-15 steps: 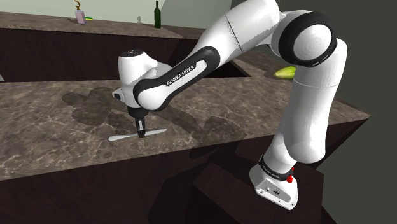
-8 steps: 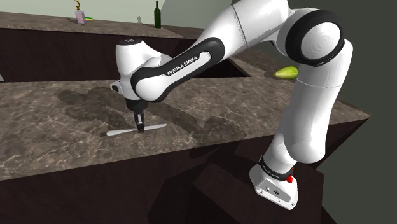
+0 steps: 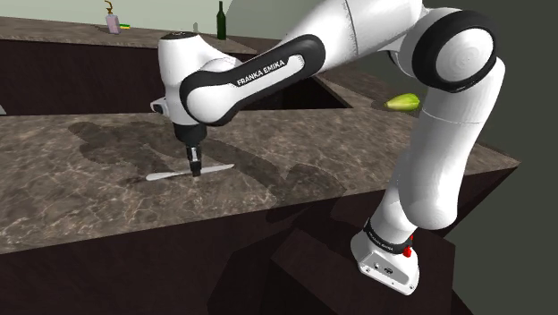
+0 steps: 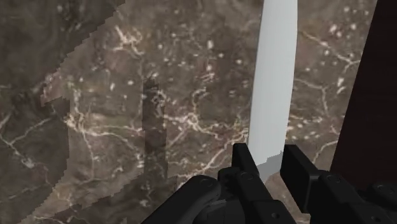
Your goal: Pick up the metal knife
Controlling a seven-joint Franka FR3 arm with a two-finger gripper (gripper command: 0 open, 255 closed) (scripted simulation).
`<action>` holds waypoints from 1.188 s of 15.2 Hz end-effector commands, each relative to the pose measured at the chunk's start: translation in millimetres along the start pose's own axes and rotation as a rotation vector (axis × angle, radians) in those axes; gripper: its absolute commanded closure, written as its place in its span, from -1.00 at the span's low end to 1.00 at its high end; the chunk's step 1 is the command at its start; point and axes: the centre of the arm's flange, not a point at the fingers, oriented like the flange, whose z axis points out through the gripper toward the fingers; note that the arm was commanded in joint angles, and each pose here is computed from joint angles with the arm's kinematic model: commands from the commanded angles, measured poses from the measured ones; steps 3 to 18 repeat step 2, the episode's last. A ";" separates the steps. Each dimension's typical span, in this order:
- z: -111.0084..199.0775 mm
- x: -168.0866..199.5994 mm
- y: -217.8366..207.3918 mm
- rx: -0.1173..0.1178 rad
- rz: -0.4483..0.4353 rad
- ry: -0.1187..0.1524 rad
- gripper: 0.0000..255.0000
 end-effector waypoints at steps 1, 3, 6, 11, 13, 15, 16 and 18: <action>-6.1 -0.7 0.0 0.000 0.000 0.000 1.00; -6.1 -0.6 0.1 0.000 0.000 0.000 1.00; -6.1 -0.6 0.1 0.000 0.000 0.000 1.00; -6.1 -0.6 0.1 0.000 0.000 0.000 1.00; -6.1 -0.6 0.1 0.000 0.000 0.000 1.00; -6.1 -0.6 0.1 0.000 0.000 0.000 1.00; -6.1 -0.6 0.1 0.000 0.000 0.000 1.00; -6.1 -0.6 0.1 0.000 0.000 0.000 1.00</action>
